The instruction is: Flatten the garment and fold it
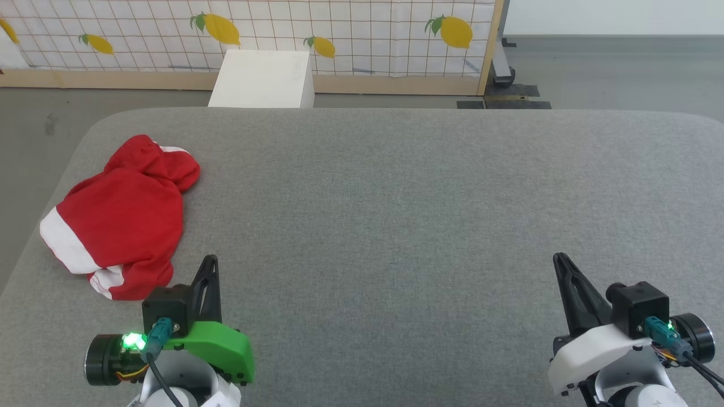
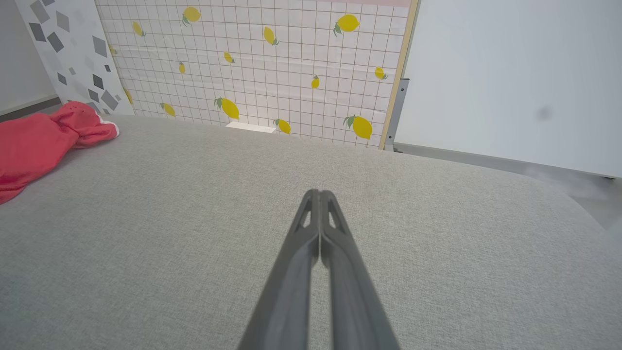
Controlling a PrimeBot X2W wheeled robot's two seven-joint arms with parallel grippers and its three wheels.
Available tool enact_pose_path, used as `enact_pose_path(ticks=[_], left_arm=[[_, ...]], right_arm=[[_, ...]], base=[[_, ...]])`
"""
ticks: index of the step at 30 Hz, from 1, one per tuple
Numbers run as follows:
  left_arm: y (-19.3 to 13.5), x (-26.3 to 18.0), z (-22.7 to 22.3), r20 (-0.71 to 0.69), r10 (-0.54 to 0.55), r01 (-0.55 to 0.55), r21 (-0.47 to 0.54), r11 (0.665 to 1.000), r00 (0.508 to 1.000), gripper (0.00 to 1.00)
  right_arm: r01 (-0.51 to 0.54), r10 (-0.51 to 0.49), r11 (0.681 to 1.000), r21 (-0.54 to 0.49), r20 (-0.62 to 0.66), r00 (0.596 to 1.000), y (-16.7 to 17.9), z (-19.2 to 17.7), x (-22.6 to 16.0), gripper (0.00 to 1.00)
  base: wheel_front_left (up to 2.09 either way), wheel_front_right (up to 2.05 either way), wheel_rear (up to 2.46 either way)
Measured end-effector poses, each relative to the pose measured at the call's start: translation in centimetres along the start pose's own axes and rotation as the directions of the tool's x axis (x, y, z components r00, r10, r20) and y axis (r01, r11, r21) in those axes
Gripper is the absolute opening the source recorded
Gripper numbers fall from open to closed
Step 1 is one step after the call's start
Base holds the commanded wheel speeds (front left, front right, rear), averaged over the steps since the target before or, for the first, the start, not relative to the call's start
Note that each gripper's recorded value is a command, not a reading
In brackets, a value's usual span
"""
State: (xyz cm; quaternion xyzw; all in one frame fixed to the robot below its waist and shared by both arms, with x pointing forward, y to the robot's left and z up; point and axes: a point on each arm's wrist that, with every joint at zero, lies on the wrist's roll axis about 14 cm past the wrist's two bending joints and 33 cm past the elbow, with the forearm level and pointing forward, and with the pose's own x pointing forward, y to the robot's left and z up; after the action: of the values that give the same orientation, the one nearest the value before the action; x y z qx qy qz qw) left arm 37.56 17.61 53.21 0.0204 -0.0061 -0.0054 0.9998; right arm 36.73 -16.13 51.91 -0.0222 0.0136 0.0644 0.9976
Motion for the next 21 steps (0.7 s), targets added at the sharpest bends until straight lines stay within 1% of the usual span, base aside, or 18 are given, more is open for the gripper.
enact_pose_path(ticks=[1,2,21], left_arm=[[0.0,0.0,0.0,0.0,0.0,0.0,0.0,1.0,1.0,0.0],[-0.01,0.0,0.0,0.0,0.0,0.0,0.0,1.0,1.0,1.0],[-0.72,-0.1,-0.43,0.0,-0.015,0.015,-0.025,1.0,1.0,1.0]], right_arm=[[0.0,0.0,1.0,0.0,0.0,1.0,0.0,0.0,0.0,0.0],[0.0,0.0,1.0,0.0,0.0,1.0,-0.01,-0.01,-0.01,1.0],[-0.002,0.002,1.0,0.003,0.005,1.0,0.03,-0.14,0.1,1.0]], base=[[0.0,0.0,0.0],[0.0,0.0,0.0],[0.0,0.0,0.0]])
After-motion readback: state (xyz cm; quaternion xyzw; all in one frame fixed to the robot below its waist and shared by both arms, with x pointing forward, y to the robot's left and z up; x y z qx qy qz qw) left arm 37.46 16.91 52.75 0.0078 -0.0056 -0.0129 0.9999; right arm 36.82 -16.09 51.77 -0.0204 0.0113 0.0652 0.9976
